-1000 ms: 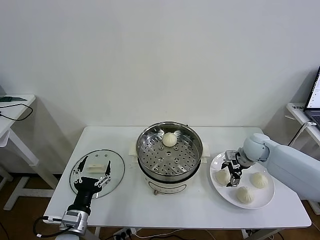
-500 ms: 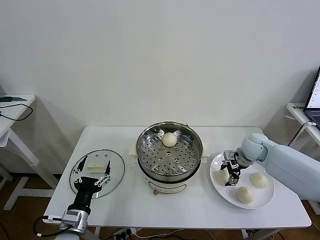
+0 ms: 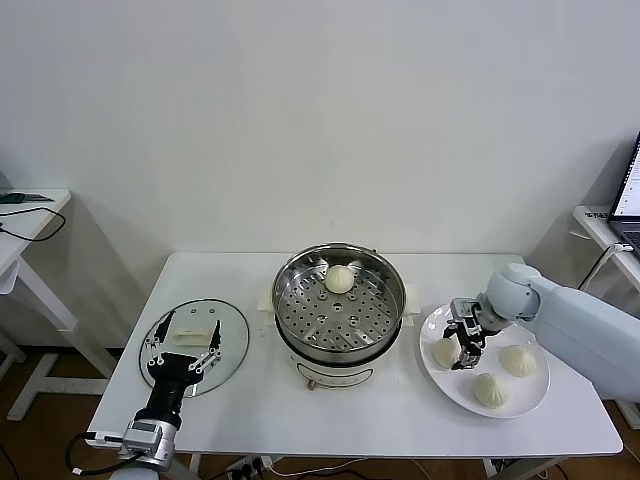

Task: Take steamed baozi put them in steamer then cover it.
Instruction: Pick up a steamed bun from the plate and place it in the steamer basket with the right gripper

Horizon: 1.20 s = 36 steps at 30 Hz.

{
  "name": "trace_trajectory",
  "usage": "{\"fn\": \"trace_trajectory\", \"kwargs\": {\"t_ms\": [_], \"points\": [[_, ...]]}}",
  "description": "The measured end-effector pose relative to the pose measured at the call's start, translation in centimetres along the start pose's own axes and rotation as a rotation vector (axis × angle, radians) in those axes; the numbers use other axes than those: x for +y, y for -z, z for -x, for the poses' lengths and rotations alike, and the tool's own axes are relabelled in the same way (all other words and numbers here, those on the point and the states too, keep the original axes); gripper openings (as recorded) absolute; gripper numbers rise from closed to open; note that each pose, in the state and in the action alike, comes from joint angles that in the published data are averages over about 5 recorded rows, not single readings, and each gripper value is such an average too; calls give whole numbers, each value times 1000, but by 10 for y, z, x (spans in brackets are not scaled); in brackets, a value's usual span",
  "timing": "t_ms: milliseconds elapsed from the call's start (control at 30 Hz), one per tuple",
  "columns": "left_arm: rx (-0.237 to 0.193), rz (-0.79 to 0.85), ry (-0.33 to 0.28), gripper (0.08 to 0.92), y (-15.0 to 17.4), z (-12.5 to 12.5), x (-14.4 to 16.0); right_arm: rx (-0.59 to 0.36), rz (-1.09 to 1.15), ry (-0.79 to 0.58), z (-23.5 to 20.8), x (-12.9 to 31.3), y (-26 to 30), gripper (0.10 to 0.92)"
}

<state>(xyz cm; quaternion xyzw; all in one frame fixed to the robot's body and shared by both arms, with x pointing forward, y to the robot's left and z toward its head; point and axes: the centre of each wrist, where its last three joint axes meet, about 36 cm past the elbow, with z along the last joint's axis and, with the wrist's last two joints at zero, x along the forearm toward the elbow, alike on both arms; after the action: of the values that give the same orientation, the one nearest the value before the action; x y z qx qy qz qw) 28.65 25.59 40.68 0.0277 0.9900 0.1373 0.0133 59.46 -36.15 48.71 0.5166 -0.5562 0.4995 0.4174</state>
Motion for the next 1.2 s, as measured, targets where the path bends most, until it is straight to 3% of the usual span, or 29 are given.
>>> {"fn": "trace_trajectory", "kwargs": {"t_ms": [367, 767, 967, 1200], "points": [[-14, 2, -4, 823, 6, -1, 0, -26, 5, -18, -95, -10, 17, 711], [-36, 10, 3, 823, 16, -3, 5, -32, -37, -40, -206, -20, 95, 712], [-51, 8, 11, 823, 20, -2, 10, -24, -47, -37, -231, -21, 147, 712], [-60, 6, 22, 823, 23, 0, 17, -4, -53, -37, -229, -26, 207, 712]]}}
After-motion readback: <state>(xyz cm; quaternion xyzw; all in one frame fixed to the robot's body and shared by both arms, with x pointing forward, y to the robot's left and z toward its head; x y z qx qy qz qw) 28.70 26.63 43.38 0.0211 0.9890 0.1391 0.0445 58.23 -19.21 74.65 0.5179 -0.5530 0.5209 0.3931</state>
